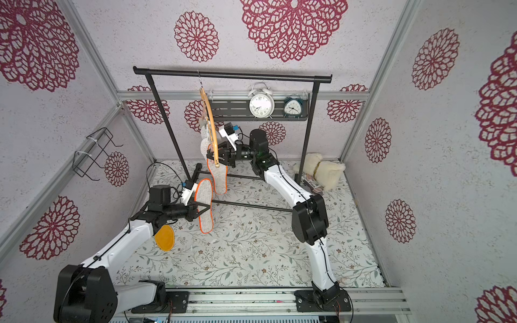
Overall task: Take the shoe insoles off the hanger
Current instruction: Open the clamp at the hanger, then place the insole at the center of the board.
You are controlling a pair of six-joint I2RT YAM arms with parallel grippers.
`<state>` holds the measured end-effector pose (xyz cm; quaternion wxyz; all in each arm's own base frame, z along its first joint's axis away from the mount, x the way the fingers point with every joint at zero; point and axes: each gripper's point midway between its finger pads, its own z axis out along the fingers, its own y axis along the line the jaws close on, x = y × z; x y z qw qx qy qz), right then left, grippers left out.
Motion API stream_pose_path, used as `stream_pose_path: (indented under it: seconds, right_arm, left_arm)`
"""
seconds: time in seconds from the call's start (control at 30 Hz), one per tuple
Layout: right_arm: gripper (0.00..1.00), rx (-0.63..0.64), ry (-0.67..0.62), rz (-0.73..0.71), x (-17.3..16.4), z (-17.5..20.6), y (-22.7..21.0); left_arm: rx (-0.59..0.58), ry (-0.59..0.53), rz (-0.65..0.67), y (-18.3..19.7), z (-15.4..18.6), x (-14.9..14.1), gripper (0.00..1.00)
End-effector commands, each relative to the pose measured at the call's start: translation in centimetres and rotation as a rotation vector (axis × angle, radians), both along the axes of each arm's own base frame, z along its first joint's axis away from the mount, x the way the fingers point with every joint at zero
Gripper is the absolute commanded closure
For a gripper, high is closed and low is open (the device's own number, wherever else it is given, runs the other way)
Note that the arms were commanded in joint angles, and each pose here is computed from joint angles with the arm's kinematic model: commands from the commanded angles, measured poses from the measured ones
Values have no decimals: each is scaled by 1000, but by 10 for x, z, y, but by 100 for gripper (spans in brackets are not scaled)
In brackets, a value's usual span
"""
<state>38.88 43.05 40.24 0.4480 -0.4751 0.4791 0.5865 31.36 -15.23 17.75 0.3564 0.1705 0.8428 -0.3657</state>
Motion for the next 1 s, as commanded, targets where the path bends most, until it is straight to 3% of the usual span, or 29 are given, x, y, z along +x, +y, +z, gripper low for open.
stream_pose_path:
  seconds: [0.0, 0.07, 0.13, 0.2, 0.3, 0.43, 0.7, 0.8, 0.97]
  right_arm:
    - [100, 35, -50, -1, -4, 21, -3]
    - [100, 32, -48, 0, -4, 20, -4]
    - [100, 31, -48, -1, -4, 21, -5]
    - [100, 31, -47, -2, -4, 21, -5]
    - [100, 38, -53, -1, -5, 23, -5]
    - [100, 42, -51, 0, -4, 24, -5]
    - [100, 39, -54, -7, -3, 23, -6]
    - [100, 35, -46, -4, -4, 20, -6]
    - [100, 37, -42, -2, -5, 19, -6]
  left_arm:
    - [29, 216, 224, 27, -25, -10, 100]
    - [45, 317, 295, 36, -42, -25, 100]
    - [42, 349, 353, 41, -54, -33, 100]
    - [50, 334, 373, 41, -54, -33, 100]
    - [-16, 438, 464, 52, -68, -28, 100]
    - [-68, 517, 480, 49, -94, -32, 100]
    - [12, 657, 486, 53, -146, -36, 100]
    - [67, 687, 520, 60, -148, -33, 100]
    - [338, 792, 575, 91, -133, -44, 99]
